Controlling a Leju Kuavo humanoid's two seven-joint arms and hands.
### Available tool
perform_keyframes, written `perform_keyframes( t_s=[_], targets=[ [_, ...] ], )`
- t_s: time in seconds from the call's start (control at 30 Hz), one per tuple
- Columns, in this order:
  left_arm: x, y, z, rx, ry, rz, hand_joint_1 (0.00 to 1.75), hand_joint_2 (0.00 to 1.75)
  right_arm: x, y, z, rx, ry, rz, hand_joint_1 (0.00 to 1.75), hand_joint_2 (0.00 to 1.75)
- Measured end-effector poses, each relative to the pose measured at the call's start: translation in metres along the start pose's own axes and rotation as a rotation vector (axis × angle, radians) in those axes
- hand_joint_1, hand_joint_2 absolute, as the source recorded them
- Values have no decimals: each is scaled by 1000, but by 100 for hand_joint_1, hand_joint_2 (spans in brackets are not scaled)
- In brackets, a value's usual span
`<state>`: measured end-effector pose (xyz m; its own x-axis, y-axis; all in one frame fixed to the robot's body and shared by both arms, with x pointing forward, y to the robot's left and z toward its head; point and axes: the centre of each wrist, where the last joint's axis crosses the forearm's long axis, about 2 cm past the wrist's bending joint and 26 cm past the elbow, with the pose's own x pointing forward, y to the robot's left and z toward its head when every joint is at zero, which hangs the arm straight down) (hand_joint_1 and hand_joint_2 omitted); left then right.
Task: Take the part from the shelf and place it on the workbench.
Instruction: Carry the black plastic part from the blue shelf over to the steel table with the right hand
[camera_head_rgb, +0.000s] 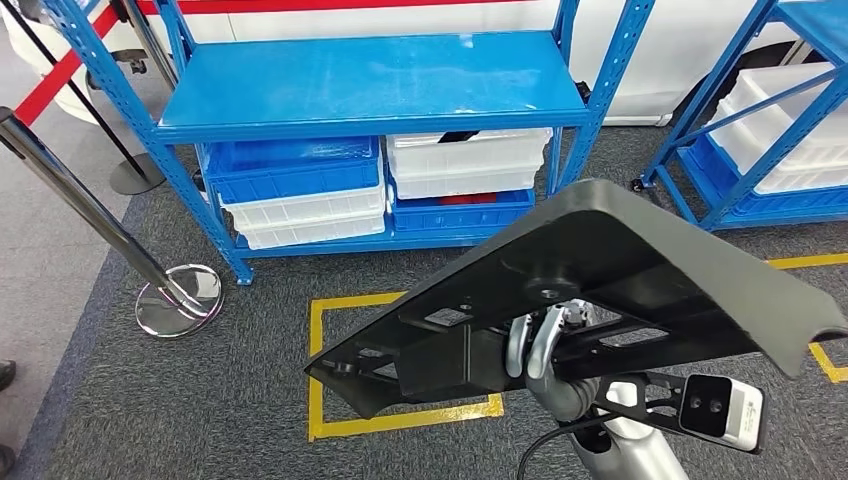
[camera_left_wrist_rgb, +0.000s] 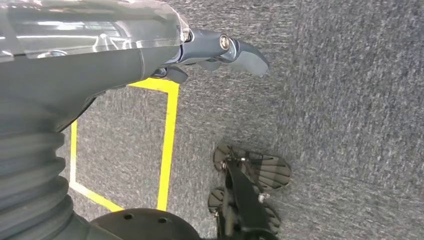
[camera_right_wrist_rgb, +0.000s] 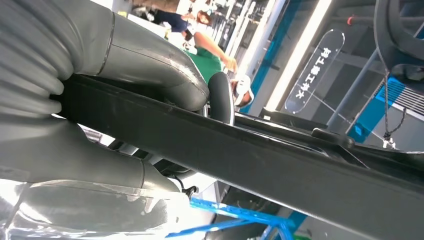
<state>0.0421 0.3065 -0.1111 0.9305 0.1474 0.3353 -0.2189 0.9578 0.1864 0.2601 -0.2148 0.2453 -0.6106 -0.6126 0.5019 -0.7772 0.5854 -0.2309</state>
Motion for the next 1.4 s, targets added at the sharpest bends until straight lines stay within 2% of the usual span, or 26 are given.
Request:
perform_keyframes(
  t_s=[0.2,0.33,0.57,1.03,1.4],
  targets=[
    [-2,3,0,14,15,-3,0,175,7,8,5,2,16,48,171,175],
    [-3,4,0,17,19,-6,0,175,11,22,7,-14,47,137,171,175],
    [-2,4,0,18,-16,-39,0,175,17,31,-1,-53,34,259,171,175],
    [-1,9,-1,64,-66,-34,0,175,13,29,-4,-2,20,165,171,175],
    [1,11,-2,55,-101,-50,0,175,15,14,0,-10,30,189,171,175]
  ],
)
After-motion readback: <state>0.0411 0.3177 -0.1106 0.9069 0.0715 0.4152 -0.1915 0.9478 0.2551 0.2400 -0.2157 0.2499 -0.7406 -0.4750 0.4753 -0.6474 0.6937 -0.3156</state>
